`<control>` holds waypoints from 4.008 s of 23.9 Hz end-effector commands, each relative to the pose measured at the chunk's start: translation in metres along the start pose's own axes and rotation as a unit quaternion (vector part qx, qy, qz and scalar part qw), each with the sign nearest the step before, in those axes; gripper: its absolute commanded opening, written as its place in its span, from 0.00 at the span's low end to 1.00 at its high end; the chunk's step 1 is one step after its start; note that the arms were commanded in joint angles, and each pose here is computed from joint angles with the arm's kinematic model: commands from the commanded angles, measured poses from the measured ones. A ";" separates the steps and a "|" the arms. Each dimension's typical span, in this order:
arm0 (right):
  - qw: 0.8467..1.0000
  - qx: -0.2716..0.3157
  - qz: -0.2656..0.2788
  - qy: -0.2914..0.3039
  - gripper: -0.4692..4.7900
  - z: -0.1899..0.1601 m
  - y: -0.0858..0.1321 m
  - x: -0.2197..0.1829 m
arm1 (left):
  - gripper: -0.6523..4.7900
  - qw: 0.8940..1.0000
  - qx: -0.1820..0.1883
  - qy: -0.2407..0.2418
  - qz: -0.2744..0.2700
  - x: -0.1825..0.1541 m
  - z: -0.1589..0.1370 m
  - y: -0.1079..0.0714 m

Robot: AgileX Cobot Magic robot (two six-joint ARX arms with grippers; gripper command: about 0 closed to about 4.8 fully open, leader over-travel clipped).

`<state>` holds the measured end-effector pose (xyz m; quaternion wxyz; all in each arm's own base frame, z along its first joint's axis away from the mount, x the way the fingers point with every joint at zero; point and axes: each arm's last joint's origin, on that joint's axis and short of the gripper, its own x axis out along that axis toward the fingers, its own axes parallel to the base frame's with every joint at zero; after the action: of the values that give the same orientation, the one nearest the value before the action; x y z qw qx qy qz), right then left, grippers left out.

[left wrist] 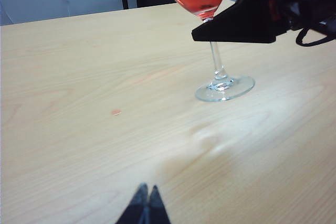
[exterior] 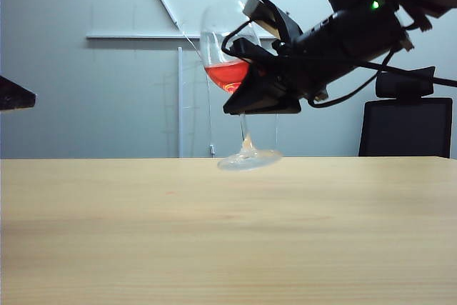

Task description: Gently pick up the goblet, rotate it counterclockwise for two full turns (viewing from above), and then place it back on the table.

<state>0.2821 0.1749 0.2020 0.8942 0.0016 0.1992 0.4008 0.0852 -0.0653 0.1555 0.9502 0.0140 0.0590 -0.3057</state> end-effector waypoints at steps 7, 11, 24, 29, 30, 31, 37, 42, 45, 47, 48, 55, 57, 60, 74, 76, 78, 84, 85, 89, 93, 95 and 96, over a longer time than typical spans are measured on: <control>0.983 -0.089 0.119 -0.104 0.08 0.031 0.022 -0.010 | 0.11 1.000 0.003 -0.020 -0.001 -0.002 0.004 0.000; 0.970 -0.065 0.132 -0.196 0.08 0.022 0.027 -0.027 | 0.11 1.000 0.003 -0.020 -0.002 -0.002 0.004 0.000; 0.970 0.133 0.000 -0.205 0.08 -0.022 0.017 -0.041 | 0.11 1.000 0.003 -0.020 -0.002 -0.002 0.004 0.000; 0.986 0.097 -0.028 -0.132 0.08 0.005 0.015 -0.024 | 0.11 1.000 0.002 -0.020 -0.002 -0.002 0.004 0.000; 0.988 0.087 -0.030 -0.125 0.08 0.010 0.015 -0.022 | 0.11 1.000 0.003 -0.020 -0.002 -0.002 0.004 0.000; 0.989 0.079 -0.032 -0.120 0.08 0.014 0.015 -0.021 | 0.11 1.000 0.003 -0.020 -0.001 -0.002 0.004 0.000; 0.994 -0.035 0.022 -0.104 0.08 0.039 0.028 -0.016 | 0.11 1.000 0.003 -0.020 -0.001 -0.002 0.004 0.000; 0.985 -0.114 0.065 -0.108 0.08 0.038 0.043 -0.014 | 0.11 1.000 0.003 -0.020 -0.001 -0.002 0.004 0.000; 0.980 -0.128 0.087 -0.127 0.08 0.041 0.052 -0.013 | 0.11 1.000 0.003 -0.020 -0.002 -0.002 0.004 0.000; 0.976 -0.133 0.097 -0.143 0.08 0.042 0.054 -0.014 | 0.11 1.000 0.003 -0.020 -0.002 -0.002 0.004 0.000; 0.973 -0.134 0.104 -0.155 0.08 0.043 0.055 -0.015 | 0.11 1.000 0.003 -0.020 -0.001 -0.002 0.004 0.000; 0.955 -0.111 0.130 -0.243 0.08 0.035 0.058 -0.031 | 0.11 1.000 0.003 -0.021 -0.001 -0.002 0.004 0.000; 0.952 -0.093 0.129 -0.263 0.08 0.029 0.058 -0.037 | 0.11 1.000 0.003 -0.021 -0.002 -0.002 0.004 0.000; 0.951 -0.045 0.107 -0.287 0.08 0.011 0.056 -0.046 | 0.11 1.000 0.003 -0.021 -0.001 -0.002 0.004 0.000; 0.979 0.041 -0.021 -0.200 0.08 -0.024 0.042 -0.040 | 0.11 1.000 0.003 -0.021 -0.001 -0.002 0.004 0.000; 0.981 0.013 -0.028 -0.192 0.08 -0.026 0.041 -0.038 | 0.11 1.000 0.003 -0.021 -0.002 -0.002 0.004 0.000; 0.982 -0.019 -0.034 -0.186 0.08 -0.030 0.041 -0.034 | 0.11 1.000 0.003 -0.021 -0.002 -0.002 0.004 0.000; 0.980 -0.054 -0.034 -0.190 0.08 -0.044 0.037 -0.019 | 0.11 1.000 0.003 -0.022 -0.001 -0.002 0.005 0.000; 0.978 -0.057 -0.032 -0.198 0.08 -0.047 0.036 -0.015 | 0.11 1.000 0.002 -0.024 -0.002 -0.002 0.005 0.000; 0.973 -0.070 -0.031 -0.219 0.08 -0.056 0.033 -0.007 | 0.11 1.000 0.002 -0.030 -0.001 -0.003 0.006 0.000; 0.970 -0.074 -0.032 -0.228 0.08 -0.065 0.030 0.001 | 0.11 1.000 0.002 -0.030 -0.001 -0.003 0.006 0.000; 0.972 -0.078 -0.035 -0.218 0.08 -0.069 0.029 0.006 | 0.11 1.000 0.002 -0.030 -0.001 -0.003 0.006 0.000; 0.972 -0.085 -0.037 -0.216 0.08 -0.070 0.029 0.007 | 0.11 1.000 0.002 -0.030 -0.001 -0.003 0.006 0.000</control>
<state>0.2391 0.1865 0.1293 0.9278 0.0049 0.0111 0.3729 0.0831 -0.0637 0.1594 0.9512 0.0061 0.0376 -0.3062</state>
